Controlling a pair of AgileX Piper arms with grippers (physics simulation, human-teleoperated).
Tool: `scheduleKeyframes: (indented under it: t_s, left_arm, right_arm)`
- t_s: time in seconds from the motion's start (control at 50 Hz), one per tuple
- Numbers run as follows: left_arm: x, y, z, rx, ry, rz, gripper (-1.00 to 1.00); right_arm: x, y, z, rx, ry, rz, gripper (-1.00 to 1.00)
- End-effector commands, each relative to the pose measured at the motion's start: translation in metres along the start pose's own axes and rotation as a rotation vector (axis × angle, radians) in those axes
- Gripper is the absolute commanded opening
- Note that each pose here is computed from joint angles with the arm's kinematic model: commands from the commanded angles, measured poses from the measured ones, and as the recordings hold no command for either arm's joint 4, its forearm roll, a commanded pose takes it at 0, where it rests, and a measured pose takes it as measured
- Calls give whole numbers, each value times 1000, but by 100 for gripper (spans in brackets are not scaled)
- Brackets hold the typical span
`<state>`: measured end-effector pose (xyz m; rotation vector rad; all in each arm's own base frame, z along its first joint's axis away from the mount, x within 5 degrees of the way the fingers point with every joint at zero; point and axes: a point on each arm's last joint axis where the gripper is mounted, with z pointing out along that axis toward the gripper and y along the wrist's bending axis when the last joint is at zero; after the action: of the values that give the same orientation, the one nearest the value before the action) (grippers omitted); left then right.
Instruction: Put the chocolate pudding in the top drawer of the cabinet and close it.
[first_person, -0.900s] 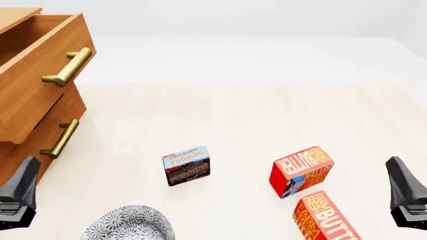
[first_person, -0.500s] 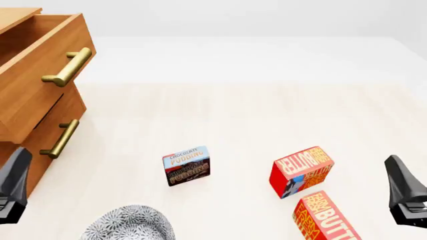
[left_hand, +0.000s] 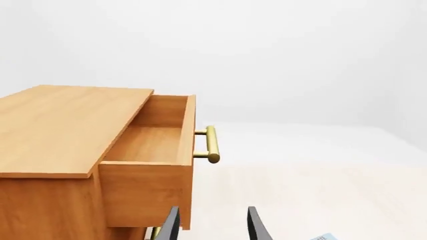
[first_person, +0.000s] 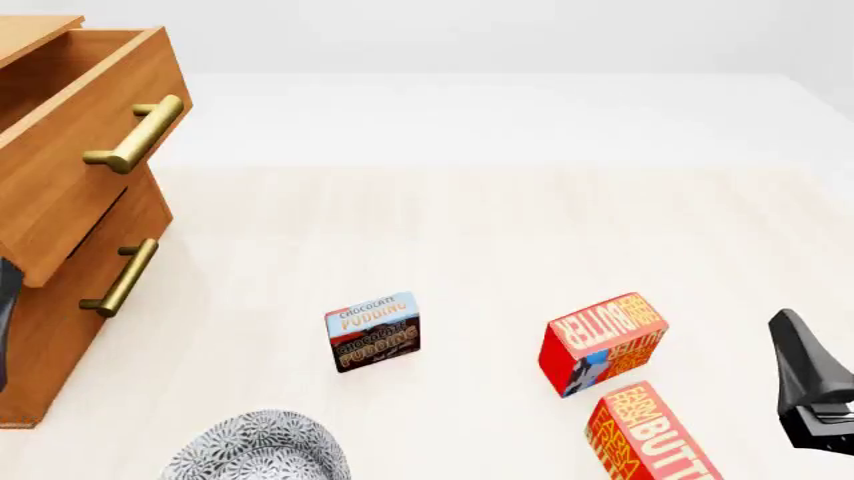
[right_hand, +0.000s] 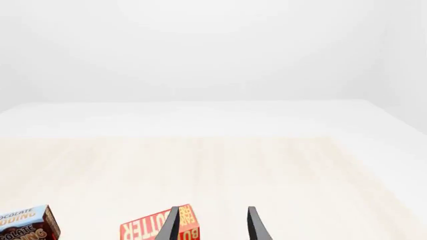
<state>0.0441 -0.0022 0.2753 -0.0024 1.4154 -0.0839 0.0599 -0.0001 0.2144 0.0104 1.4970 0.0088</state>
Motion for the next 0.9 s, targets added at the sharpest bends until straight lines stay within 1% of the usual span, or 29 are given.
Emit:
scheduleKeyframes:
  t_s: [0.02, 0.04, 0.06, 0.08, 0.1, 0.12, 0.14, 0.16, 0.18, 0.2, 0.26, 0.28, 0.34, 0.36, 0.44, 0.5, 0.56, 0.58, 0.6, 0.62, 0.64, 0.66, 0.68, 0.72, 0.76, 0.8, 0.82, 0.9]
  left_arm:
    - [-28, 0, 12, -32, 32, -14, 100]
    - [-39, -1, 10, -23, 17, 6, 100]
    - [-45, -1, 8, -26, 8, 21, 100]
    - [-51, -1, 9, -30, 7, 19, 100]
    - [-58, -2, 8, -17, 0, 22, 100]
    - [-63, -2, 8, -30, -1, 51, 100]
    - [-63, -2, 8, -30, -1, 51, 100]
    - [-75, -4, 3, -10, -19, 46, 100]
    - [-80, -4, 2, -4, -18, 56, 100]
    - [-80, -4, 2, -4, -18, 56, 100]
    - [-91, -5, 5, 14, -4, 40, 100]
    - [-97, -6, 4, 17, -9, 63, 100]
    - [-111, -7, -3, 30, -29, 78, 100]
    - [-114, -7, -2, 31, -25, 58, 100]
    - [-122, -7, -4, 30, -25, 71, 100]
    - [-134, -7, -1, 15, -20, 67, 100]
    - [-149, -8, -3, -1, -32, 99, 100]
    - [-149, -8, -3, -1, -32, 99, 100]
    - [-155, -8, -4, -7, -40, 141, 100]
    - [-158, -8, -2, -33, -36, 159, 100]
    - [-158, -8, -2, -33, -36, 159, 100]
    - [-162, -8, 1, -19, -30, 125, 100]
    - [-164, -8, 1, -19, -32, 145, 100]
    - [-166, -8, 1, -25, -31, 150, 100]
    - [-172, -9, 10, -18, 1, 134, 100]
    - [-178, -9, 12, -8, 15, 114, 100]
    - [-181, -9, 14, -16, 25, 116, 100]
    - [-187, -9, 16, -23, 40, 97, 100]
  right_arm:
    - [0, 0, -1, 0, -2, -2, 100]
    - [0, 0, -1, -1, -2, -2, 100]
    - [0, 0, -1, 0, -2, -2, 100]
    - [0, 0, -1, 0, -2, -2, 100]
    - [0, 0, -1, 0, -2, -2, 100]
    - [0, 0, -1, 0, -2, -2, 100]
    - [0, 0, -1, 0, -2, -2, 100]
    - [0, 0, -1, 0, -2, -2, 100]
    - [0, 0, -1, 0, -2, -2, 100]
    - [0, 0, -1, 0, -2, -2, 100]
    - [0, 0, -1, 0, -2, -2, 100]
    - [0, 0, -1, 0, -2, -2, 100]
    - [0, 0, -1, -1, -2, -2, 100]
    - [0, 0, -1, 0, -2, -2, 100]
    - [0, 0, -1, 0, -2, -2, 100]
    - [0, 0, -1, 0, -2, -2, 100]
    - [0, 0, -1, 0, -2, -2, 100]
    - [0, 0, -1, 0, -2, -2, 100]
    - [0, 0, -1, 0, -2, -2, 100]
    - [0, 0, -1, 0, -2, -2, 100]
    - [0, 0, -1, 0, -2, -2, 100]
    - [0, 0, -1, 0, -2, -2, 100]
    - [0, 0, -1, 0, -2, -2, 100]
    - [0, 0, -1, 0, -2, -2, 100]
    - [0, 0, -1, 0, -2, -2, 100]
    - [0, 0, -1, 0, -2, -2, 100]
    - [0, 0, -1, 0, -2, -2, 100]
    - [0, 0, -1, 0, -2, -2, 100]
